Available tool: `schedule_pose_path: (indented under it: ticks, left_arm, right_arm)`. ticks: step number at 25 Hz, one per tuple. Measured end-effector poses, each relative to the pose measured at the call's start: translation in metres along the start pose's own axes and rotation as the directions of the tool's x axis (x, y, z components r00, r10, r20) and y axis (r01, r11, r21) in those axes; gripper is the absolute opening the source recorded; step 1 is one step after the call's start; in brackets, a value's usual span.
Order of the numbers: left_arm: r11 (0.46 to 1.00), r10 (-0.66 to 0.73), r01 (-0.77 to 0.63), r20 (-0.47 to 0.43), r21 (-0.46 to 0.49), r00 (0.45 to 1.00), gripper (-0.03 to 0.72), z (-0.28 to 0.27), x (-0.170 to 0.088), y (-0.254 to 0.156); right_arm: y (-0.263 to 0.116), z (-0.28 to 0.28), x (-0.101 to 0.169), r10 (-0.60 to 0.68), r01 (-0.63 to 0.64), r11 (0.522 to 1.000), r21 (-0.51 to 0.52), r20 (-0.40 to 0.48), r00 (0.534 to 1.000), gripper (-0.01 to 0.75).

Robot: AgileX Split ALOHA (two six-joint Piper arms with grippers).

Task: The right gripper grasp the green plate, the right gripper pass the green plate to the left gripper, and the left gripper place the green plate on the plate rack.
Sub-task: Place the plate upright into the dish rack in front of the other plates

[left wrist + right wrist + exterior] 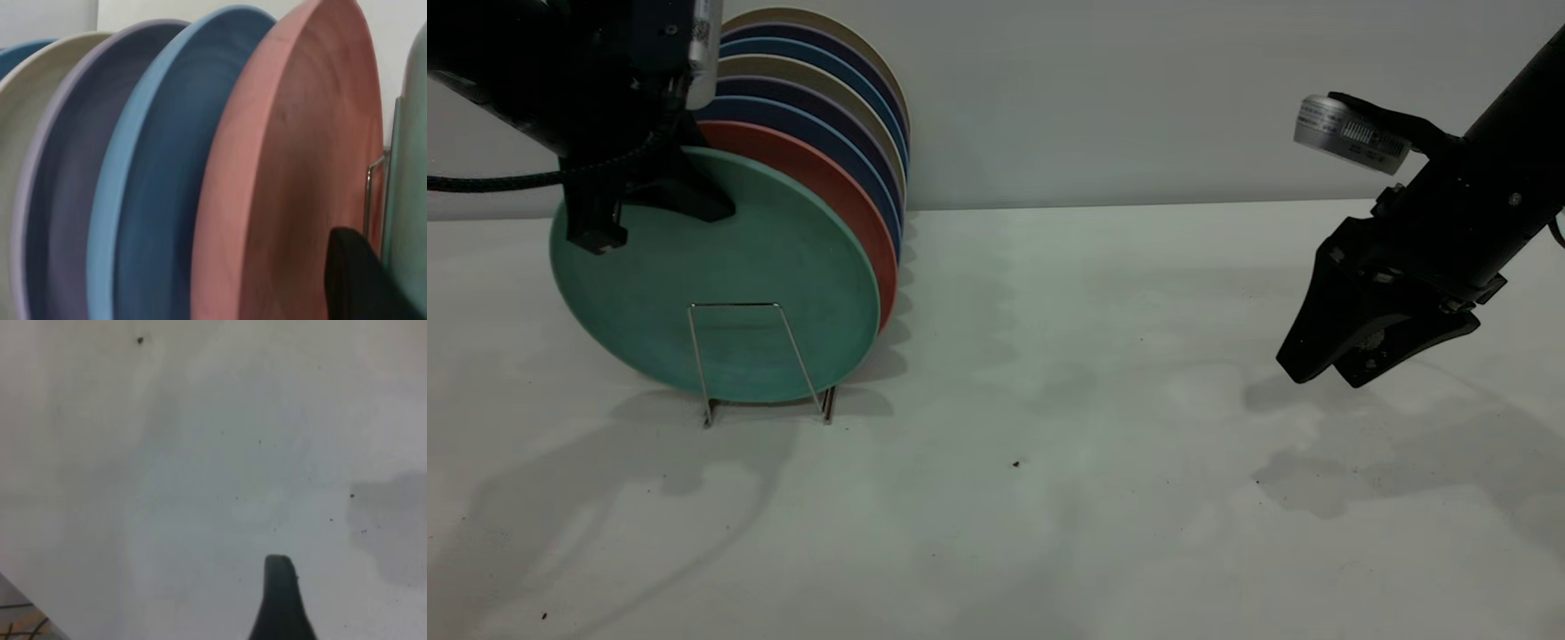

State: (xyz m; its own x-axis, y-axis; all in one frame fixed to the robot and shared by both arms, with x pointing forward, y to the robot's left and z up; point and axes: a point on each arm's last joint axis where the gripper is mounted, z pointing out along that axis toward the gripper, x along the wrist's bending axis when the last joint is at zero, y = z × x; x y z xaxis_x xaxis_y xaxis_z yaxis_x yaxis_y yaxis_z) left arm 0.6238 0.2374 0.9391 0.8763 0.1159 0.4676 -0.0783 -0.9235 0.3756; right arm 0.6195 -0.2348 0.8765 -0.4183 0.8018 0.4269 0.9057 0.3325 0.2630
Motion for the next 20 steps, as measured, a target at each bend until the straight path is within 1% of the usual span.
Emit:
schedule_pose_path:
  ticks: [5,8,11,13,16,20]
  left_arm:
    - [1.000,-0.003,0.003,-0.003,0.000,1.000,0.130,0.0000,0.0003,0.0000]
    - [1.000,-0.003,0.003,-0.003,0.000,1.000,0.148,0.0000,0.0003,0.0000]
    - [1.000,-0.004,0.004,-0.003,0.000,1.000,0.197,0.0000,0.0003,0.0000]
    - [1.000,-0.004,0.004,-0.002,-0.001,1.000,0.247,0.0000,0.0002,0.0001]
    - [1.000,-0.004,0.004,-0.005,-0.003,1.000,0.301,-0.0014,0.0007,0.0008]
    - [1.000,0.004,-0.004,-0.022,-0.009,1.000,0.322,-0.0086,0.0034,0.0041]
  right_arm:
    - [0.0000,0.0000,0.0000,0.000,0.000,1.000,0.000,0.000,1.000,0.580]
    - [0.0000,0.0000,0.0000,-0.001,0.001,1.000,0.000,0.000,1.000,0.580]
    - [0.0000,0.0000,0.0000,-0.001,0.001,1.000,0.000,0.000,1.000,0.580]
    - [0.0000,0.0000,0.0000,-0.001,0.001,1.000,0.000,0.000,1.000,0.580]
    - [-0.0001,0.0000,-0.0001,-0.001,0.001,1.000,0.001,0.001,1.000,0.580]
    - [-0.0001,0.0000,-0.0001,-0.002,0.002,1.000,0.002,0.001,1.000,0.580]
